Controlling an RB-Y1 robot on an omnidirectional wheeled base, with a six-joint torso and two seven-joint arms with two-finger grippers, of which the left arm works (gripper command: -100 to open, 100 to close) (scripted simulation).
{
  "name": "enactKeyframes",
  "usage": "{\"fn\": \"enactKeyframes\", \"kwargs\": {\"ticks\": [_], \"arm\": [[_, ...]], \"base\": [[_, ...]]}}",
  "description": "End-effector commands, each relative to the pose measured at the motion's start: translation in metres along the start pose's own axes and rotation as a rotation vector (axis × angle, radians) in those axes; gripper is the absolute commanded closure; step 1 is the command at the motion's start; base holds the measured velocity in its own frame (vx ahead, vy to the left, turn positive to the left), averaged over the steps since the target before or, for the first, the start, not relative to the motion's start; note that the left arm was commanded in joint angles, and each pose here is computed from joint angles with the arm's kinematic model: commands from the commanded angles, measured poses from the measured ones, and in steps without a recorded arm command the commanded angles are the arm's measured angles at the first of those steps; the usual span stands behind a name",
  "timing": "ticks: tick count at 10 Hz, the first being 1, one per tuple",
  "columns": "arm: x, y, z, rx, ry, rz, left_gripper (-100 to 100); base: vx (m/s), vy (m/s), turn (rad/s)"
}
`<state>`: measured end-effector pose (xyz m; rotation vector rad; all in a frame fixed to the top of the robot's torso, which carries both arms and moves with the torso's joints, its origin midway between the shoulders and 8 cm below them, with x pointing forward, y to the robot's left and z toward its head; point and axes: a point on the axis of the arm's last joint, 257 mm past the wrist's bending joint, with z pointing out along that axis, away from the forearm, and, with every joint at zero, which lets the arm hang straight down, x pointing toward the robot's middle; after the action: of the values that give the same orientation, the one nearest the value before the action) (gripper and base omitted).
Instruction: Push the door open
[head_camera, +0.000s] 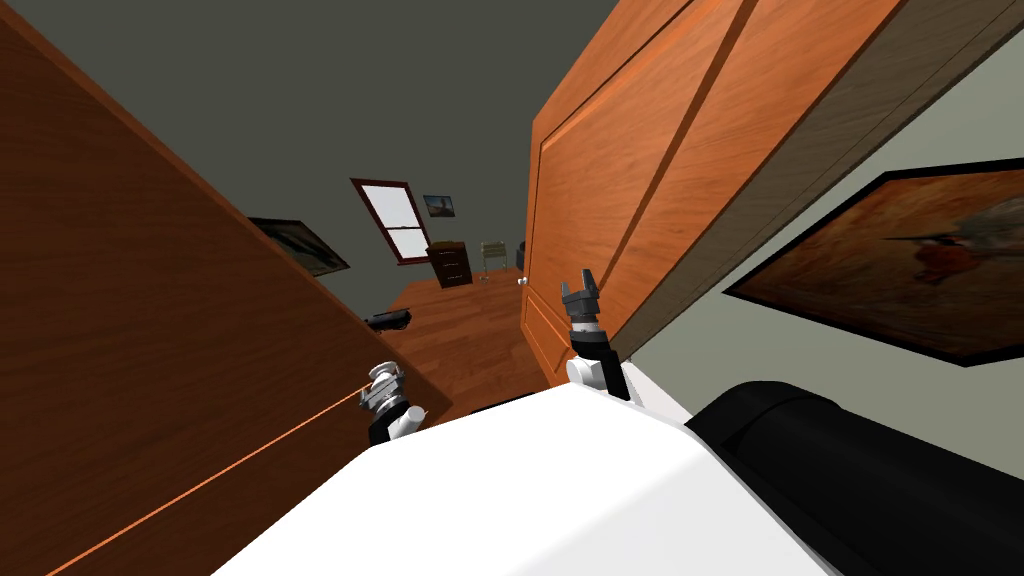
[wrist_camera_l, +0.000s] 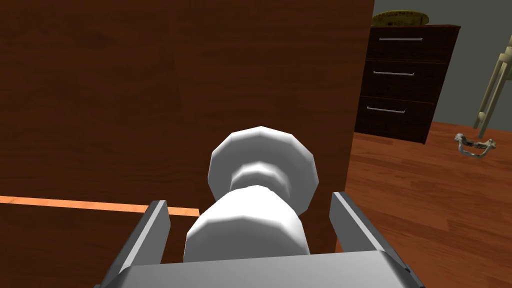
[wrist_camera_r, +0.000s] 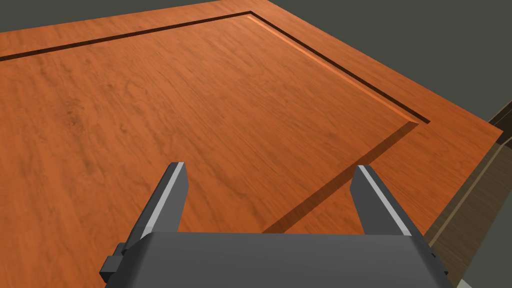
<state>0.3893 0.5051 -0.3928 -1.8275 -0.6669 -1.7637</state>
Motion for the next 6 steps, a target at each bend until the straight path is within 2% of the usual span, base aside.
{"fn": "enactKeyframes", "kwargs": {"ticks": [1,6], "arm": [[0.0001,-0.0002,-0.0006,0.001,0.002,0.000,100],[0.0001,-0.0002,-0.0006,0.001,0.002,0.000,100]], "base": [[0.000,0.000,0.000],[0.000,0.000,0.000]]}}
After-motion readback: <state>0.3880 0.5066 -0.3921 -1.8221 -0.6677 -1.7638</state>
